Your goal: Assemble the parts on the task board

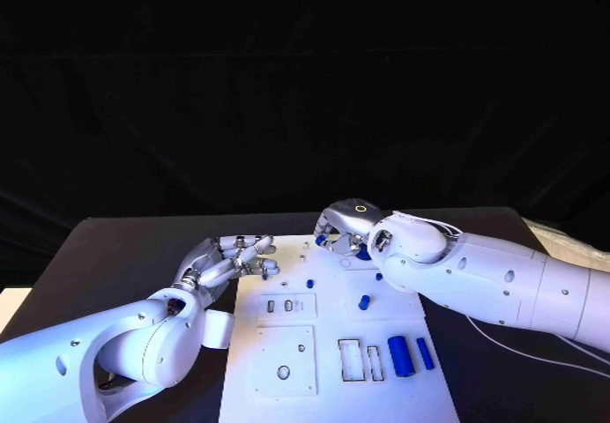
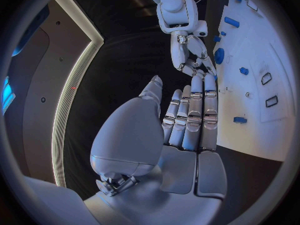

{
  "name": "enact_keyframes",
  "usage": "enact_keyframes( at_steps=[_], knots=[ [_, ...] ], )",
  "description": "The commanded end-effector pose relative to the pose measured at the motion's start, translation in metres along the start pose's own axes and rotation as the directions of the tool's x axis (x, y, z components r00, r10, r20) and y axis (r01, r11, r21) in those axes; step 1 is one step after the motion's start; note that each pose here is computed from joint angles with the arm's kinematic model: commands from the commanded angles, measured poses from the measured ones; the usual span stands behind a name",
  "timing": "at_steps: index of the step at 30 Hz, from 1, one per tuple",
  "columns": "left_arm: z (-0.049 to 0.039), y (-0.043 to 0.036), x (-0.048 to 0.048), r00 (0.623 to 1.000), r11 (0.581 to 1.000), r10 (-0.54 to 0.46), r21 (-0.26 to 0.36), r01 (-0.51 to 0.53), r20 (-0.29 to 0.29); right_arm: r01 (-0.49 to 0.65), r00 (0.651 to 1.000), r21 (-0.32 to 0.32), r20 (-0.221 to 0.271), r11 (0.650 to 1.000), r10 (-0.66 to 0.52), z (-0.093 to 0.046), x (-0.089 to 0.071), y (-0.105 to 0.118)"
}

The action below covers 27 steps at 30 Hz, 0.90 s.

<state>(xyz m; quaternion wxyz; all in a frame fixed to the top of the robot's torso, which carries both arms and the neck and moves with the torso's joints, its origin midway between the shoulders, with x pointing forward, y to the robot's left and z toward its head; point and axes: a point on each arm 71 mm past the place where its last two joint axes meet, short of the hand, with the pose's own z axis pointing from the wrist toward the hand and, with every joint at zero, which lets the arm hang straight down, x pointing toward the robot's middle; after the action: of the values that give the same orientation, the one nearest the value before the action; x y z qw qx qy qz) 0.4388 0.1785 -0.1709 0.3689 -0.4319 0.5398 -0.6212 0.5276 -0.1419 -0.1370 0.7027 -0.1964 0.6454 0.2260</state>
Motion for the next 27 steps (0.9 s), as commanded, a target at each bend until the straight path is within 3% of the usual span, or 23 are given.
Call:
enact_keyframes(
  at_steps=[1,13,27],
  knots=[
    [0.0004,-0.0014,0.0036,1.000,1.000,-0.007,0.008,0.007,-0.027,-0.009,0.999,0.017,0.034,1.000,0.008,0.005,-0.001,0.002],
    [-0.0004,-0.0019,0.0047,0.999,1.000,-0.009,0.007,0.010,-0.032,-0.004,1.000,0.017,0.013,1.000,0.004,0.022,0.006,0.008],
    [-0.0009,-0.0024,0.0053,0.999,1.000,-0.008,0.004,0.009,-0.031,0.014,0.997,0.005,-0.071,1.000,-0.013,0.027,0.015,0.012]
  ],
)
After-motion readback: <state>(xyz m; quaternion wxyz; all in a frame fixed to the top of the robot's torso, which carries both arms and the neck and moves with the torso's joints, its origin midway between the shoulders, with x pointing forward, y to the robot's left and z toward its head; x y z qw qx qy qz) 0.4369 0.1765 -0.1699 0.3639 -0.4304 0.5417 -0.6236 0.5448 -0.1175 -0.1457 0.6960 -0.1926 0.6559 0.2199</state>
